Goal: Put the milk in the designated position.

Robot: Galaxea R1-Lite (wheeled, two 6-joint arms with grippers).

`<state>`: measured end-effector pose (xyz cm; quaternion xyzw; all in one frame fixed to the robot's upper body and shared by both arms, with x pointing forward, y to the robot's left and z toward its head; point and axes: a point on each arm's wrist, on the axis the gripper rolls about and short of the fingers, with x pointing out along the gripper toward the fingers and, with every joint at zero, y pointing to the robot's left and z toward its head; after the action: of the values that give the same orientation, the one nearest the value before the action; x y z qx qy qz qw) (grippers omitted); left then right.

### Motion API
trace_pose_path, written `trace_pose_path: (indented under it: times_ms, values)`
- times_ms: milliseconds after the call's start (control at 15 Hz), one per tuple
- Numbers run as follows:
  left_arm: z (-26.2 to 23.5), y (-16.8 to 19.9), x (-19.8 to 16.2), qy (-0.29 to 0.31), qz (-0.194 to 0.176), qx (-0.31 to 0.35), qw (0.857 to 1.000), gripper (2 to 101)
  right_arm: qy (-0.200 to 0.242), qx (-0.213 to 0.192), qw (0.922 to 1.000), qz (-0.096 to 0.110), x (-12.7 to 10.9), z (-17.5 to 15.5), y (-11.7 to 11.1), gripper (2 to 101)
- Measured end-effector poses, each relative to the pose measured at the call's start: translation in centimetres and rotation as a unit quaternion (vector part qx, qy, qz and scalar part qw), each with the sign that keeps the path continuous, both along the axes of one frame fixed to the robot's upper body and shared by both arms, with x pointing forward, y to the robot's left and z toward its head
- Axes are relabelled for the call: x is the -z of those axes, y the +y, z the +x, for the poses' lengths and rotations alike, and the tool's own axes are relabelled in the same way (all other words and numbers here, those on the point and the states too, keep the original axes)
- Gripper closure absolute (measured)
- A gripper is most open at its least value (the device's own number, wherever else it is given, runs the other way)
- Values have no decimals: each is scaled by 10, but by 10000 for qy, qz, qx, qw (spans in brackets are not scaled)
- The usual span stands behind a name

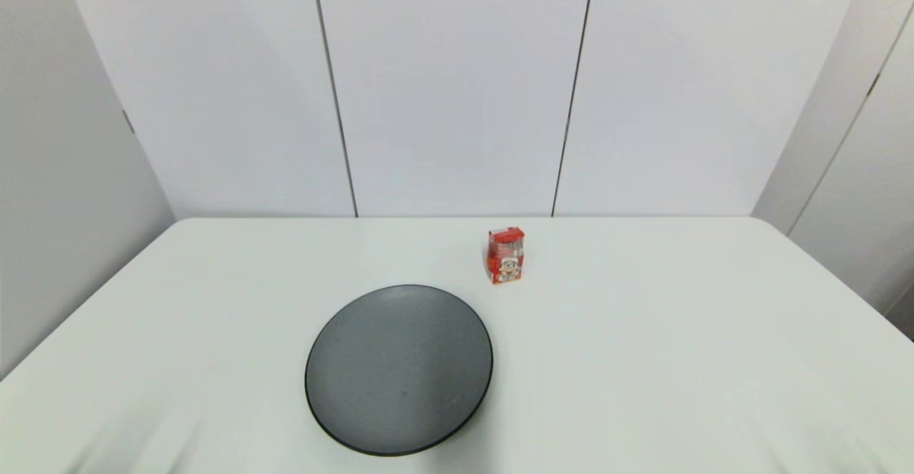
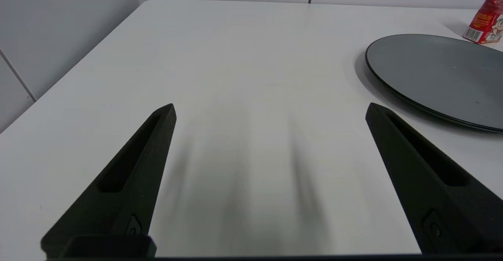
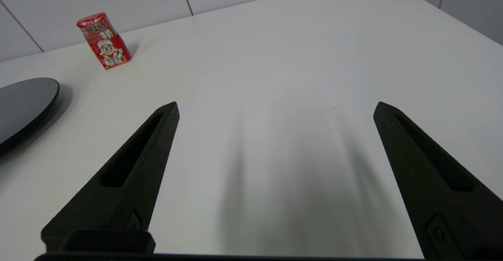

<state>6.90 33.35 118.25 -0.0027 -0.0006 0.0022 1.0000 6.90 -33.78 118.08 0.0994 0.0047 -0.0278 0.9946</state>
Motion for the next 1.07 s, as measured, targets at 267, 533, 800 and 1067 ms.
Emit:
trace_pose_path:
  times_ms: [267, 533, 800, 1067]
  values:
    - [0, 0, 0, 0, -2, 4, 10000, 53, 0, -2, 10000, 0, 0, 0, 0, 43]
    - [0, 0, 0, 0, -2, 0, 10000, 53, -2, 2, 10000, 2, 0, 0, 0, 43]
    - [0, 0, 0, 0, -14, 2, 10000, 53, -2, -2, 10000, 2, 0, 0, 0, 43]
    - [3, 0, -5, 177, 95, -3, 9998, 53, -4, 0, 10000, 2, 0, 0, 0, 43]
